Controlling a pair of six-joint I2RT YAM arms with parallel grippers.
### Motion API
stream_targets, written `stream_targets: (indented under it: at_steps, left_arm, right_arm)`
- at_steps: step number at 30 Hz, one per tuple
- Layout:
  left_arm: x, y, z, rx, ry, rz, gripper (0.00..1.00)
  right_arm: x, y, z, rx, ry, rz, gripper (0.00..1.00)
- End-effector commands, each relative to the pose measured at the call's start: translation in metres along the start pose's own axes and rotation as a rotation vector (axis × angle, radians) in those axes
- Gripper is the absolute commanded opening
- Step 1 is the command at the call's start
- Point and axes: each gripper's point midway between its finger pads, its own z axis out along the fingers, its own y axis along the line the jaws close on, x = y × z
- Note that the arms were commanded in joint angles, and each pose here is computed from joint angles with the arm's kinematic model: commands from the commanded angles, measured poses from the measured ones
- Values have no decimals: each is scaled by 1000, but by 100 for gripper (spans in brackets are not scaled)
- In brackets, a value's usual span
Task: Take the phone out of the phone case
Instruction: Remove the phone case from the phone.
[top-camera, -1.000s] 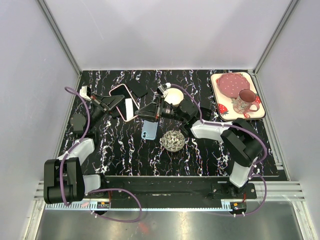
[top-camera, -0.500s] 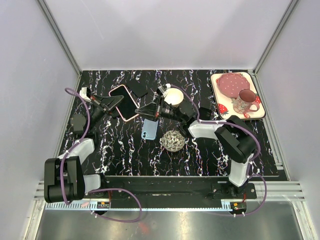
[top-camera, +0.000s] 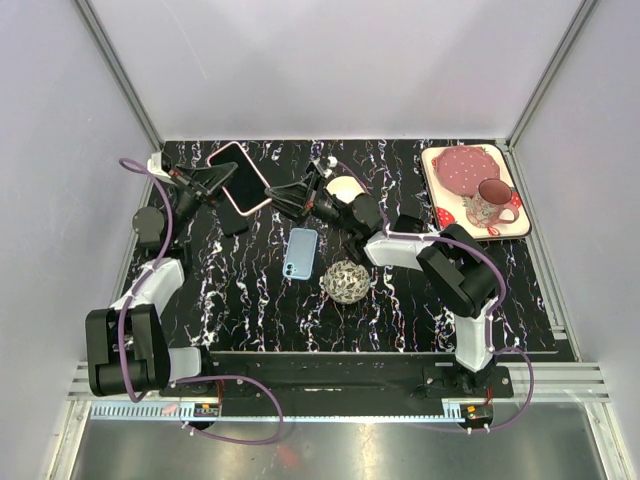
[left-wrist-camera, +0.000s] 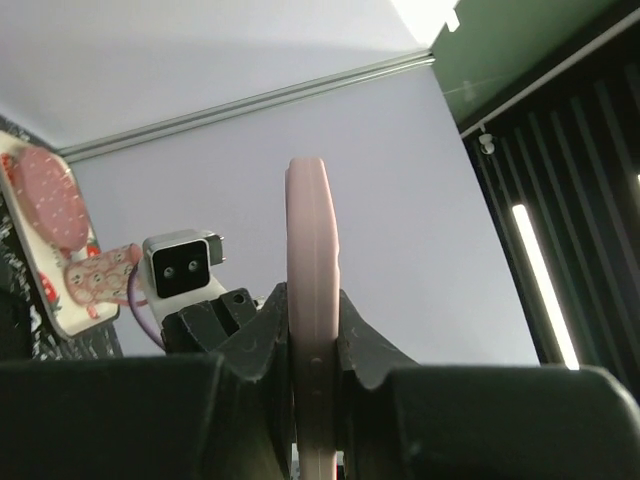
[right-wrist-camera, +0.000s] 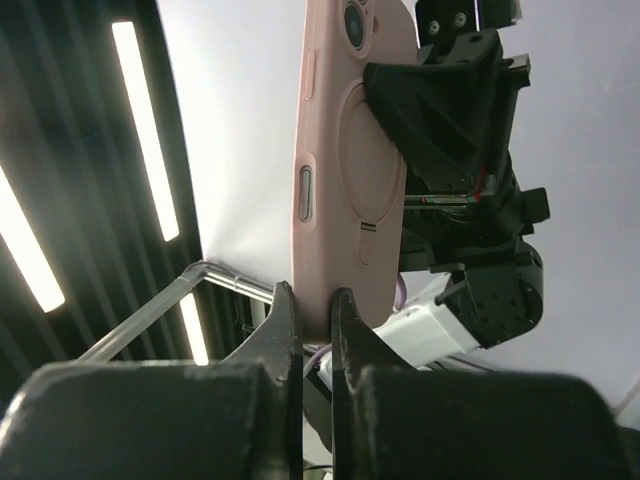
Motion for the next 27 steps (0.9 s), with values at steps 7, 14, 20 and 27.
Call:
stream_targets:
  at_steps: [7,14,20,27]
  left_arm:
    - [49,-158,-25,518,98,132,0]
    - [54,-170,-33,555,93,116,0]
    - [57,-179,-36,588,82,100,0]
    - [60,-191,-40,648,82,74,0]
  right_arm:
    - [-23,90,11,-349,-51,245,0]
    - [-36,100,10,-401,-118,263,0]
    - [-42,107,14,-440,-126,270,0]
    - [-49,121,25,-503,-108,276,0]
